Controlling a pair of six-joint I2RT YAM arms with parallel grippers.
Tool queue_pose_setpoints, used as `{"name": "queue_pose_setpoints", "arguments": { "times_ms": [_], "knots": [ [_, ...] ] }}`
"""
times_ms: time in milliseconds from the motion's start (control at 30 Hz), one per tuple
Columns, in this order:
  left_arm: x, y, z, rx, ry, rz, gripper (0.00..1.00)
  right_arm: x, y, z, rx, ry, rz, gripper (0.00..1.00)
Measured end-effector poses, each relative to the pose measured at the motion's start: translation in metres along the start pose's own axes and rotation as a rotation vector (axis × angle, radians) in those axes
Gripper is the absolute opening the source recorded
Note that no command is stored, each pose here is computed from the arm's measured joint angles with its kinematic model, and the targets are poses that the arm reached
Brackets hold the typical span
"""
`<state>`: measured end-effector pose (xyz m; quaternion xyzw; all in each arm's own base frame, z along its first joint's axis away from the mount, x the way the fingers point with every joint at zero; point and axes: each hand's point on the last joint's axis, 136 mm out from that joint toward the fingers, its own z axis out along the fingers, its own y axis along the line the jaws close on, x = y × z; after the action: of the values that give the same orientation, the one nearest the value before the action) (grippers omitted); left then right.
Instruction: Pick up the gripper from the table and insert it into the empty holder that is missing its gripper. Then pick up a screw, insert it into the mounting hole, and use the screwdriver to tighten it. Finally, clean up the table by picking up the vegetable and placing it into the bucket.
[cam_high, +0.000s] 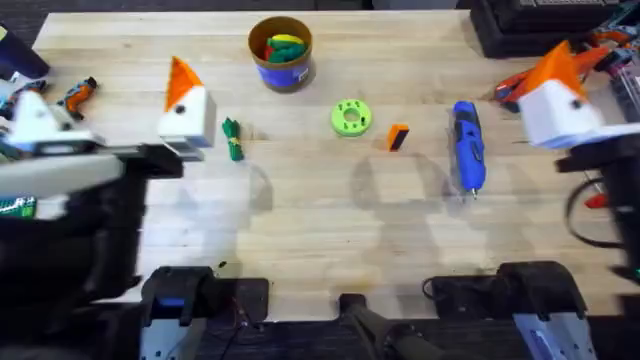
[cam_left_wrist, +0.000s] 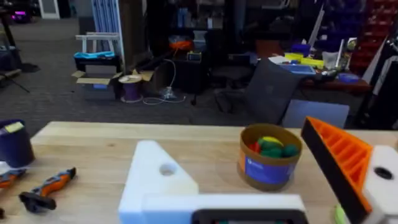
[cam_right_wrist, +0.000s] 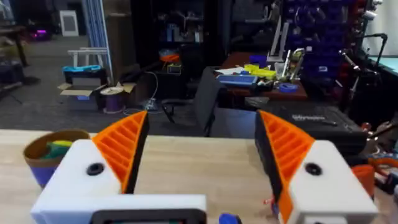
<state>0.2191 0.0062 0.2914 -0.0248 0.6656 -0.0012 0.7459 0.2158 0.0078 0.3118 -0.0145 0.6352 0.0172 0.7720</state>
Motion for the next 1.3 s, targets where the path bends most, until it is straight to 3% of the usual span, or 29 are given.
{"name": "queue_pose_setpoints", "arguments": {
  "times_ms": [200,433,667,867,1033,1300],
  "knots": [
    [-0.017,0.002,0.009,-0.025,0.224,0.009,0.990,-0.027,0.000,0.009,0.001,0.173,0.007,0.978],
    [-0.009,0.001,0.036,-0.035,0.530,0.022,0.991,-0.013,0.000,0.040,-0.004,0.459,0.021,0.978],
    [0.036,0.002,0.059,-0.045,0.824,0.034,0.991,0.046,0.001,0.042,-0.008,0.879,0.043,0.976],
    [0.082,0.004,0.068,-0.051,1.003,0.041,0.990,0.094,0.001,0.034,-0.005,1.142,0.056,0.976],
    [0.107,0.004,0.073,-0.053,1.089,0.045,0.991,0.110,0.000,0.034,-0.005,1.213,0.059,0.978],
    [0.139,0.005,0.073,-0.060,1.207,0.046,0.991,0.113,0.000,0.035,-0.005,1.222,0.060,0.978]
  ]
}}
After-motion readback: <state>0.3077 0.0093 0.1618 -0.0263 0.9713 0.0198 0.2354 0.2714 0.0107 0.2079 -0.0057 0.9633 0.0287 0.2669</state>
